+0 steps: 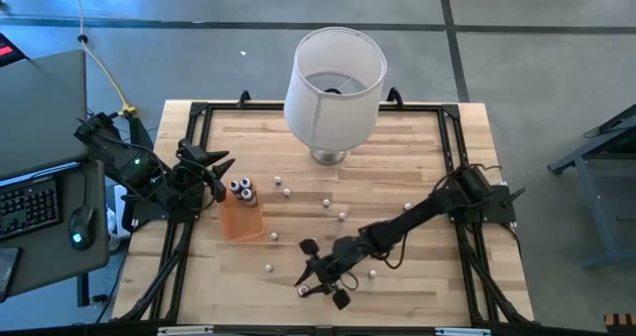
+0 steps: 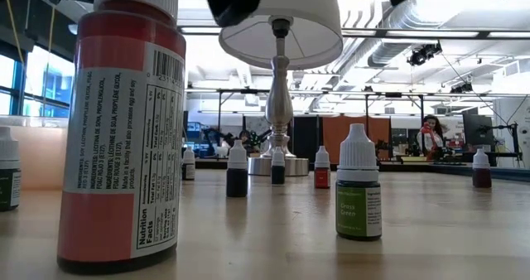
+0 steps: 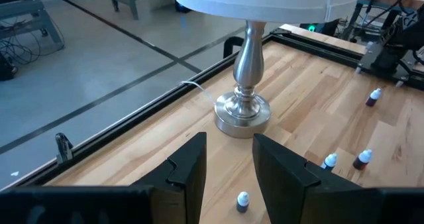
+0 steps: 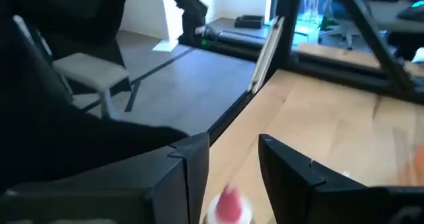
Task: Pick & Place food coloring
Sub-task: Put the big pink food coloring bottle into the orange bin, then put the orange food coloring bottle into the orange bin, then put the black food coloring bottle into the orange bin
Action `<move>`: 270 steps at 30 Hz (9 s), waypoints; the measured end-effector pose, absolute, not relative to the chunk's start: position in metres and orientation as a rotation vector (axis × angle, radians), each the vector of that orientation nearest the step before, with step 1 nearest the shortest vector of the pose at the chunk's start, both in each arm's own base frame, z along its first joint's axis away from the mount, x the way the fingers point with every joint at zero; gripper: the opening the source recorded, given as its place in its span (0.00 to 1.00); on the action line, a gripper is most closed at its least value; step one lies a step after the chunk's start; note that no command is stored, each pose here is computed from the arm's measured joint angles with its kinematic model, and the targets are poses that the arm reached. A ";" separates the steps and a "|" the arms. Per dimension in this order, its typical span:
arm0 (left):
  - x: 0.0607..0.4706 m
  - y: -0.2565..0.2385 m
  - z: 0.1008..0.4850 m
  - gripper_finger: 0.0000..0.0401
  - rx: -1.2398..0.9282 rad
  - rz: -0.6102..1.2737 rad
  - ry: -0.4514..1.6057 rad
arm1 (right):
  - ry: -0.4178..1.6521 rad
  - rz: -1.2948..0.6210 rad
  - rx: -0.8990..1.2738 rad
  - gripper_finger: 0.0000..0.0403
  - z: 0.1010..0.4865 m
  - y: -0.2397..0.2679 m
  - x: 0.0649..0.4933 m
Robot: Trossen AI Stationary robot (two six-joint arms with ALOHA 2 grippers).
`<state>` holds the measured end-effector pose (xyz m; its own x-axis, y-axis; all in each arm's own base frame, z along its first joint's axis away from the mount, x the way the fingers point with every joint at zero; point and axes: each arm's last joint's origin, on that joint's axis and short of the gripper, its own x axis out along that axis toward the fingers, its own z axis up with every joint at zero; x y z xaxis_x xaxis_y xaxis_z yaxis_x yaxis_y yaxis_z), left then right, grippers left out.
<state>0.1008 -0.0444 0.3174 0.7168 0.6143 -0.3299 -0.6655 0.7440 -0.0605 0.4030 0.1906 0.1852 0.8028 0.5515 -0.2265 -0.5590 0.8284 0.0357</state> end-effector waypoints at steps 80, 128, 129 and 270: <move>0.100 -0.044 0.317 0.30 -0.112 0.710 0.317 | 0.166 -0.160 -0.144 0.26 0.159 0.030 0.567; 0.262 -0.097 0.269 0.30 -0.271 0.155 0.548 | 0.792 -0.562 -0.248 0.22 0.251 0.114 0.249; 0.265 -0.094 0.272 0.30 -0.251 0.115 0.535 | 0.791 -0.548 -0.212 0.22 0.252 0.110 0.240; 0.214 -0.167 0.277 0.30 0.005 -0.174 0.858 | 1.022 -0.637 -0.333 0.39 0.291 0.098 0.311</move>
